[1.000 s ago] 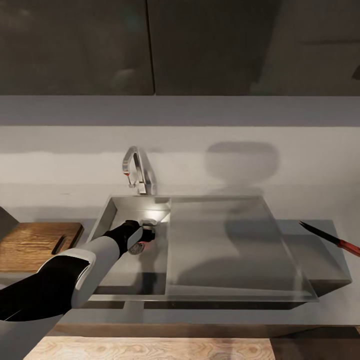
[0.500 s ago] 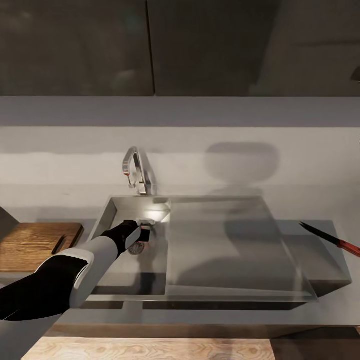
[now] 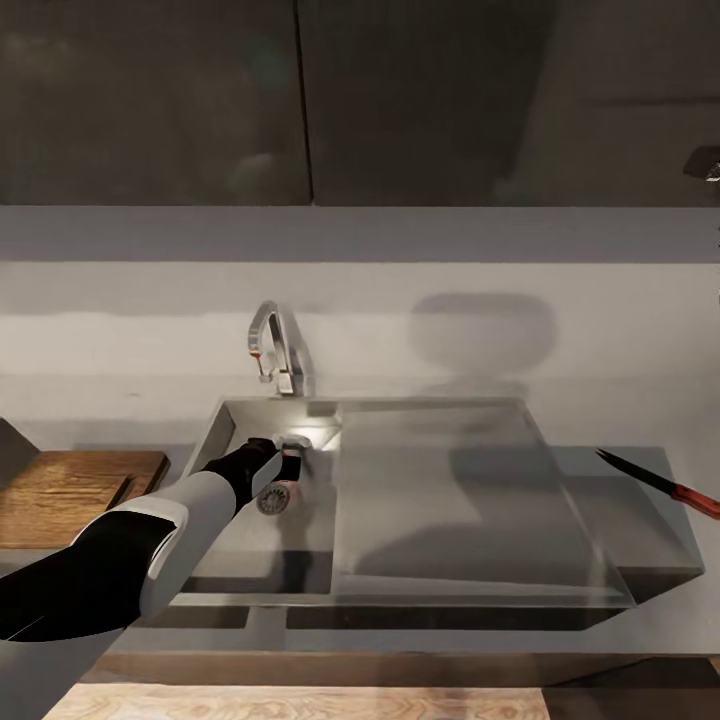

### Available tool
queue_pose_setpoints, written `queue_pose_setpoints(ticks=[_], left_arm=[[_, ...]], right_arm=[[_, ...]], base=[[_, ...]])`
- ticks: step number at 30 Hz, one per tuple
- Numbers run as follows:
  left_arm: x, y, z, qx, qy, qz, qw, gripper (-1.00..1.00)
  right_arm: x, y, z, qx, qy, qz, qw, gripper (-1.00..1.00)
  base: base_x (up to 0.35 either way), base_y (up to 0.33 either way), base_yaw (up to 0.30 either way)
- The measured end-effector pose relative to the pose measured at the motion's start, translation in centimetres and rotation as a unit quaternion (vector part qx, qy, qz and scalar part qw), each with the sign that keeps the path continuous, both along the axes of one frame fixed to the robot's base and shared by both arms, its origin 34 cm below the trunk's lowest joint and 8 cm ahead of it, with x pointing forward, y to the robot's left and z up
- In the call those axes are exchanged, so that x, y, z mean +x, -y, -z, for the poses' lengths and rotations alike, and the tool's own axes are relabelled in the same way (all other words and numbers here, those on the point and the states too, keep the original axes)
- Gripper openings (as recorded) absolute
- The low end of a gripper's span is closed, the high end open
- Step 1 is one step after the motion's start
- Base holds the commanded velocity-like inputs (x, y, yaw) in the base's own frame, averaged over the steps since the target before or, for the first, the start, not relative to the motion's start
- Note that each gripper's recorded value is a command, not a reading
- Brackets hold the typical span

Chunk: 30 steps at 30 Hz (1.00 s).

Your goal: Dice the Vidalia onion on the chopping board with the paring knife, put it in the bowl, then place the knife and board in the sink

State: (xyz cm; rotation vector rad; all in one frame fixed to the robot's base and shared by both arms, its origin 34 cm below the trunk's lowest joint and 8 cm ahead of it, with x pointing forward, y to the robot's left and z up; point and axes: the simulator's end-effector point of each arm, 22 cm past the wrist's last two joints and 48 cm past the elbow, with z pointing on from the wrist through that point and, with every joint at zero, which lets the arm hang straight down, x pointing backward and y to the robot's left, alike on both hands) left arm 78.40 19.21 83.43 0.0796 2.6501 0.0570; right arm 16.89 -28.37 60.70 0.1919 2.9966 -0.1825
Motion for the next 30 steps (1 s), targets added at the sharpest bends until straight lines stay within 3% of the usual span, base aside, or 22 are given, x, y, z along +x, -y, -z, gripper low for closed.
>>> queue_pose_setpoints(ticks=[9,18,22,30], left_arm=[[1.8,0.5,-2.6,-0.005,0.028,0.000,0.9996,-1.00],[1.3,0.7,-3.6,-0.005,0.007,0.003,1.0000,-1.00],[2.5,1.3,-6.4,-0.006,0.007,0.012,0.9999,-1.00],[2.9,1.8,-8.9,-0.008,0.006,0.017,0.9998,-1.00]], right_arm=[[0.6,0.1,-0.1,0.000,0.008,0.000,1.0000,1.00],[1.2,0.1,-0.2,0.000,0.016,0.000,0.9999,1.00],[1.5,0.1,-0.2,0.000,0.019,0.000,0.9998,1.00],[2.0,0.1,-0.3,0.000,0.025,0.000,0.9997,1.00]], base=[[0.000,0.000,0.000],[0.000,0.000,0.000],[0.000,0.000,0.000],[0.000,0.072,0.000]])
